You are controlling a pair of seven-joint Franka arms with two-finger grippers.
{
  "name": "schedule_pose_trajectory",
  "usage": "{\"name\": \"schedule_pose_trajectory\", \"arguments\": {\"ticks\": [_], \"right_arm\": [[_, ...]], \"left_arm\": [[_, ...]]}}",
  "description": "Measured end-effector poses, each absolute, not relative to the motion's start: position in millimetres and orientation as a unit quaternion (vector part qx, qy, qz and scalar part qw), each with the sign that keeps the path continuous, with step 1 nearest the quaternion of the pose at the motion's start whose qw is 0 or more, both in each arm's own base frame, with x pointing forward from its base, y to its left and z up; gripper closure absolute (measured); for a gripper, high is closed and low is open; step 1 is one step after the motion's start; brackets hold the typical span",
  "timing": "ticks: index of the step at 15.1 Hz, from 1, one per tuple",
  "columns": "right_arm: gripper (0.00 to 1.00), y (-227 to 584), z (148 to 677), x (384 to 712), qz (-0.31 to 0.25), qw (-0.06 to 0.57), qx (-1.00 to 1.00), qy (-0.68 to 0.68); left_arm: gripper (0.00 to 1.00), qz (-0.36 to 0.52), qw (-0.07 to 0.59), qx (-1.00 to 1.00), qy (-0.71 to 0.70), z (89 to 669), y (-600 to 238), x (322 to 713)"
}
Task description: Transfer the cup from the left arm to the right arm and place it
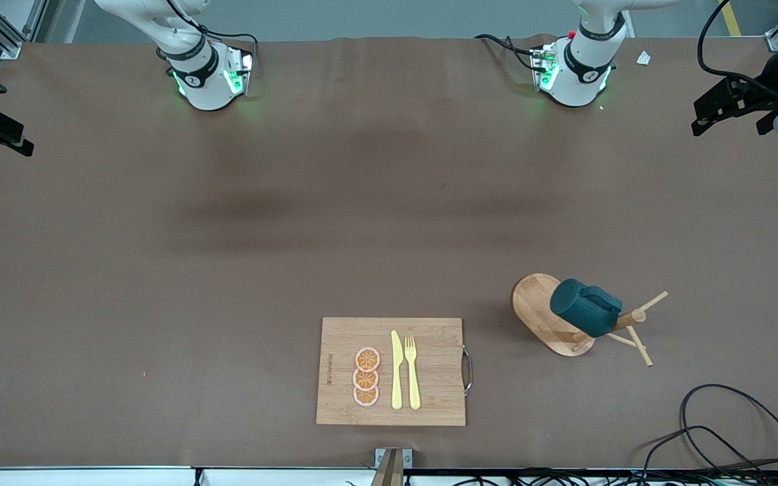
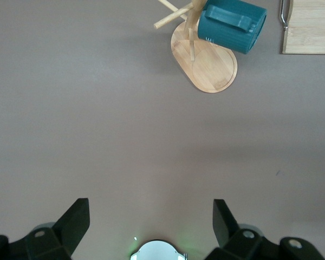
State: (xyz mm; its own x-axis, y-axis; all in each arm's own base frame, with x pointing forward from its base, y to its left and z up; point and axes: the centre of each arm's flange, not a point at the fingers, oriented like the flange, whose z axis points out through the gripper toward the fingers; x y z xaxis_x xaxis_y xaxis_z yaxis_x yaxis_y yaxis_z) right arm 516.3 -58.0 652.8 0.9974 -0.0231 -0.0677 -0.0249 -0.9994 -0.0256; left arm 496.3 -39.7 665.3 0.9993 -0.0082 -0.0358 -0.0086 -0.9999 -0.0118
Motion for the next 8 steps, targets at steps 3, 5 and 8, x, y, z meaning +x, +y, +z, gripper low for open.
{"name": "schedule_pose_trajectory", "arguments": {"ticks": [3,5,8], "right_arm": [[0.0,-58.0,652.8,516.3,0.034,0.013,-0.999,0.012],[0.0,-58.0,652.8,516.3,0.034,0.013,-0.999,0.012],[0.0,-58.1,652.8,516.3,0.034,0.013,-0.999,0.012]], "left_arm": [[0.0,0.018,0.006,-1.0,0.005,664.9,-40.3,496.6],[0.0,0.018,0.006,-1.0,0.005,664.7,-40.3,496.6],[0.0,0.019,0.006,-1.0,0.005,662.5,-40.3,497.3]]}}
